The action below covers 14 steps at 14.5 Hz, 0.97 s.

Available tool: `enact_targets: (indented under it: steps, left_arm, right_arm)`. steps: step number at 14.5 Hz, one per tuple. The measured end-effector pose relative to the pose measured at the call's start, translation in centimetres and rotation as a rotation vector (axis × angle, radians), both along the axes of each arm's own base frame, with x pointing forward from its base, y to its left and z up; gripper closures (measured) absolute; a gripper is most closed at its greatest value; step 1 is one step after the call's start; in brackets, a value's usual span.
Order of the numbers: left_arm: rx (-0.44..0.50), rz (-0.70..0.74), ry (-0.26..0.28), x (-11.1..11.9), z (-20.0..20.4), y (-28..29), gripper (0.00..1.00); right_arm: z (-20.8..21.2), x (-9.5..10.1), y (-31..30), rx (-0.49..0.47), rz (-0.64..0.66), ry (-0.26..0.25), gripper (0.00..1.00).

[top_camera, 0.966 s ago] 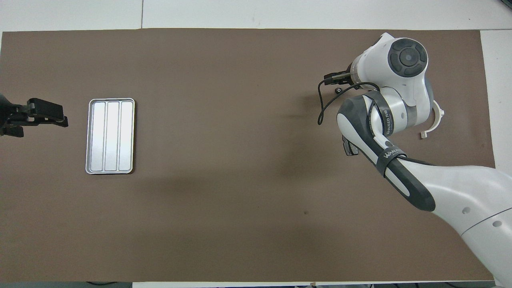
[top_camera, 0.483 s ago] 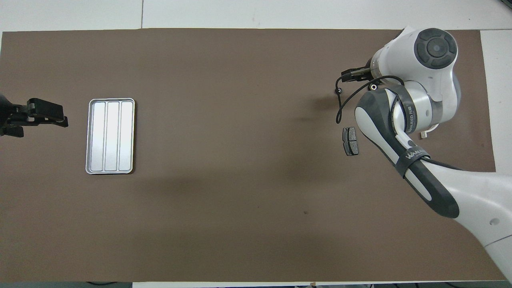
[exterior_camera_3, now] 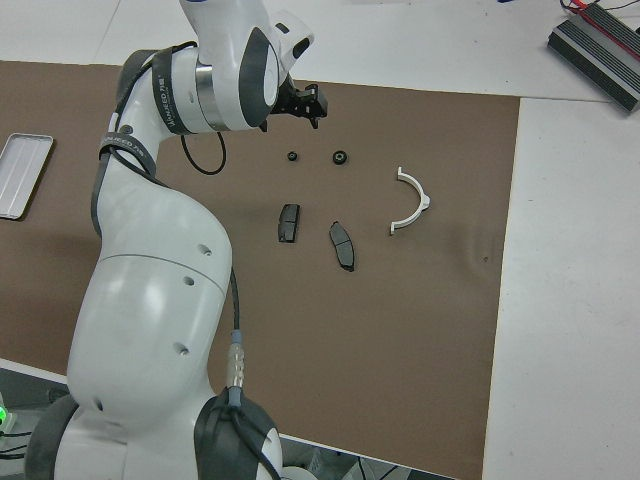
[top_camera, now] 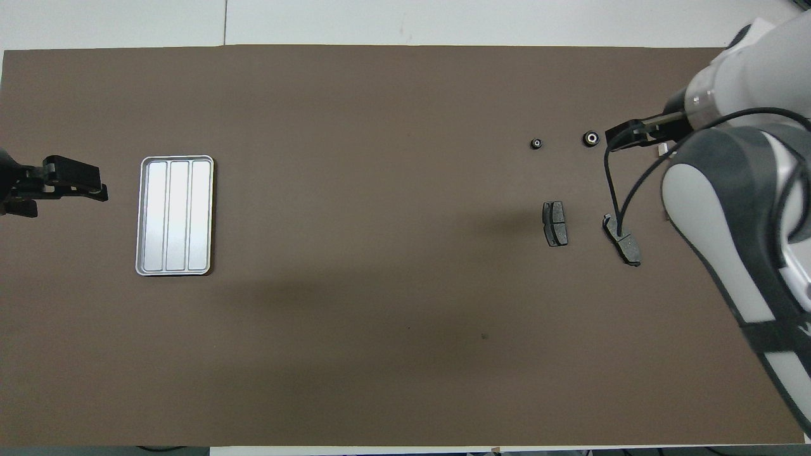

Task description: Place bearing gear from tray to pile

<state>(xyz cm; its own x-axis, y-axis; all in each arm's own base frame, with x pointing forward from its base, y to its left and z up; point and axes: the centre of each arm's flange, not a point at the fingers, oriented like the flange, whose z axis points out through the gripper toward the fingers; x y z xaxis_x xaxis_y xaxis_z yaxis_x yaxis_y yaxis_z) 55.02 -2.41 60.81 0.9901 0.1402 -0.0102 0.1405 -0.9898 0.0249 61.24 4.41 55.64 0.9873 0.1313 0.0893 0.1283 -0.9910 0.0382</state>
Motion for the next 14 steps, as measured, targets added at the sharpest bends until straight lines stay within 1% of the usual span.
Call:
enact_targets:
  steps: [2,4,6,8,10,12,14]
  left_arm:
    - [0.0,0.0,0.0,0.0,0.0,0.0,0.0]
    - [0.0,0.0,0.0,0.0,0.0,0.0,0.0]
    - [0.0,0.0,0.0,0.0,0.0,0.0,0.0]
    - [0.0,0.0,0.0,0.0,0.0,0.0,0.0]
    - [0.0,0.0,0.0,0.0,0.0,0.0,0.0]
    - [0.0,0.0,0.0,0.0,0.0,0.0,0.0]
    - [0.0,0.0,0.0,0.0,0.0,0.0,0.0]
  right_arm:
    - [4.1,-3.3,-1.5,0.003,-0.034,0.019,0.0]
    - [6.9,-6.1,-2.9,0.001,-0.043,0.025,0.0]
    - [8.5,-8.4,-4.3,-0.007,-0.052,0.016,0.0]
    - [9.2,-10.2,-5.3,-0.01,-0.07,0.027,0.0]
    - [9.4,-10.9,-5.4,-0.011,-0.074,0.036,0.0]
    - [9.0,-10.7,-5.4,-0.01,-0.076,0.043,0.0]
    - [8.6,-10.2,-5.4,0.0,-0.135,0.048,0.0]
